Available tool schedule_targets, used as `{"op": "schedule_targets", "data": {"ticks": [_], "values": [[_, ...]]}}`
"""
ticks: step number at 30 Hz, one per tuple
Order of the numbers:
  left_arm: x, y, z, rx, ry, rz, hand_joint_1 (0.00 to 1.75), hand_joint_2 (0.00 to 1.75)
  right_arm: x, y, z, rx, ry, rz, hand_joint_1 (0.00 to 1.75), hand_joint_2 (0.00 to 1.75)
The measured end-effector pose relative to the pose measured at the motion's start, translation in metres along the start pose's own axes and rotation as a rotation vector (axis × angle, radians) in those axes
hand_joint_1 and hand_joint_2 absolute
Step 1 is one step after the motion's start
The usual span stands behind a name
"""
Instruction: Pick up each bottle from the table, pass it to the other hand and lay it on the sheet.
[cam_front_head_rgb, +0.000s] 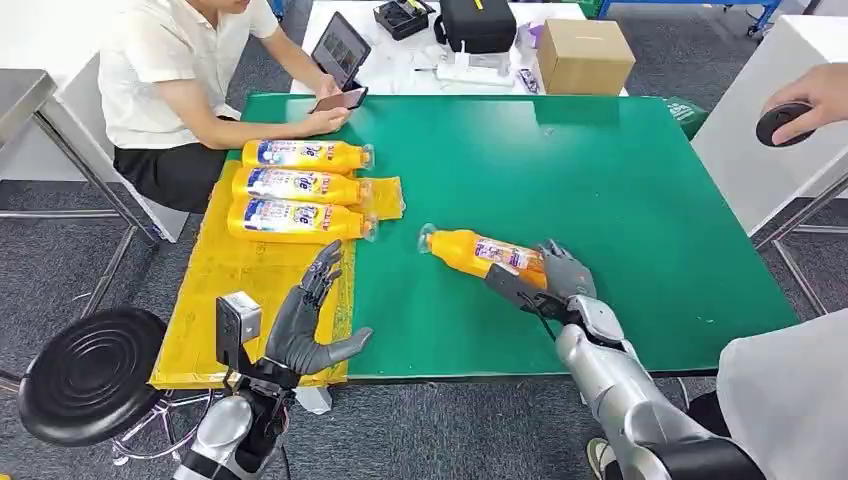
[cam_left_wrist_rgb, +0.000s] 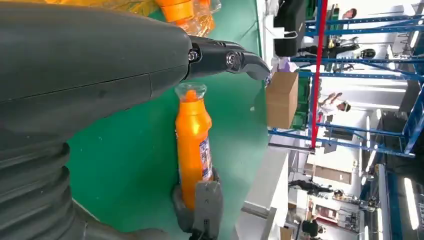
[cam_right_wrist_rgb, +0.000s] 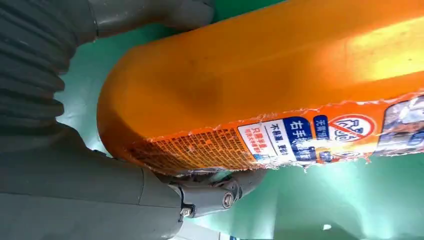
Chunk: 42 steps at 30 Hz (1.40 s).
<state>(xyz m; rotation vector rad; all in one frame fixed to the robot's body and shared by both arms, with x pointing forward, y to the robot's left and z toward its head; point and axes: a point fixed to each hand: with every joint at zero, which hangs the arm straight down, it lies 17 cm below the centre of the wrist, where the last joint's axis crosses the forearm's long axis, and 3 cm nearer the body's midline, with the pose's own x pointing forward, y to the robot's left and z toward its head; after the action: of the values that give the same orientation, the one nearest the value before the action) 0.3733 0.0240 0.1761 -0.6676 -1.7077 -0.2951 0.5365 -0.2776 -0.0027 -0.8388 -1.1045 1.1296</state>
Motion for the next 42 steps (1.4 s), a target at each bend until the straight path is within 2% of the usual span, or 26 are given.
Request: {"op": "schedule_targets", "data": {"ticks": [2,3,5,15,18,24,29,32,34,36,39,42], "values": [[0.0,0.0,0.0,-0.001,0.001,0.001,0.0,1.75,-0.002,0.0,0.0,0.001,0.005,-0.002,1.64,1.75],[0.0,0.0,0.0,-0.001,0.001,0.001,0.0,1.75,-0.005,0.004,0.002,0.008,0.01,-0.001,1.64,1.75],[0.0,0.0,0.0,-0.002,0.001,0.002,0.0,1.75,-0.007,0.006,0.002,0.013,0.011,-0.003,1.75,1.75],[-0.003,0.0,-0.001,-0.006,0.006,0.012,0.0,1.75,-0.003,0.017,0.005,0.072,-0.033,-0.066,1.75,1.75],[-0.003,0.001,-0.001,-0.002,0.007,0.023,0.0,1.75,0.005,0.021,0.008,0.089,-0.077,-0.131,1.75,1.75],[-0.01,0.002,0.005,0.017,0.023,0.085,0.0,1.75,0.089,0.037,0.035,0.118,-0.369,-0.453,1.75,1.75],[-0.022,0.0,0.017,0.03,0.05,0.113,0.0,1.75,0.159,0.039,0.067,0.101,-0.499,-0.681,1.75,1.75],[-0.025,-0.001,0.02,0.033,0.058,0.119,0.0,1.75,0.188,0.04,0.083,0.101,-0.547,-0.731,1.75,1.75],[-0.026,-0.001,0.021,0.034,0.061,0.121,0.0,1.75,0.196,0.037,0.088,0.094,-0.567,-0.747,1.68,1.75],[-0.026,-0.002,0.022,0.033,0.061,0.134,0.0,1.75,0.204,0.031,0.094,0.073,-0.6,-0.771,1.75,1.75],[-0.023,-0.005,0.023,0.016,0.051,0.151,0.0,1.75,0.223,0.023,0.103,0.021,-0.649,-0.757,1.75,1.75],[-0.016,-0.005,0.019,-0.002,0.029,0.159,0.0,1.75,0.247,0.023,0.112,0.023,-0.688,-0.772,1.75,1.75]]}}
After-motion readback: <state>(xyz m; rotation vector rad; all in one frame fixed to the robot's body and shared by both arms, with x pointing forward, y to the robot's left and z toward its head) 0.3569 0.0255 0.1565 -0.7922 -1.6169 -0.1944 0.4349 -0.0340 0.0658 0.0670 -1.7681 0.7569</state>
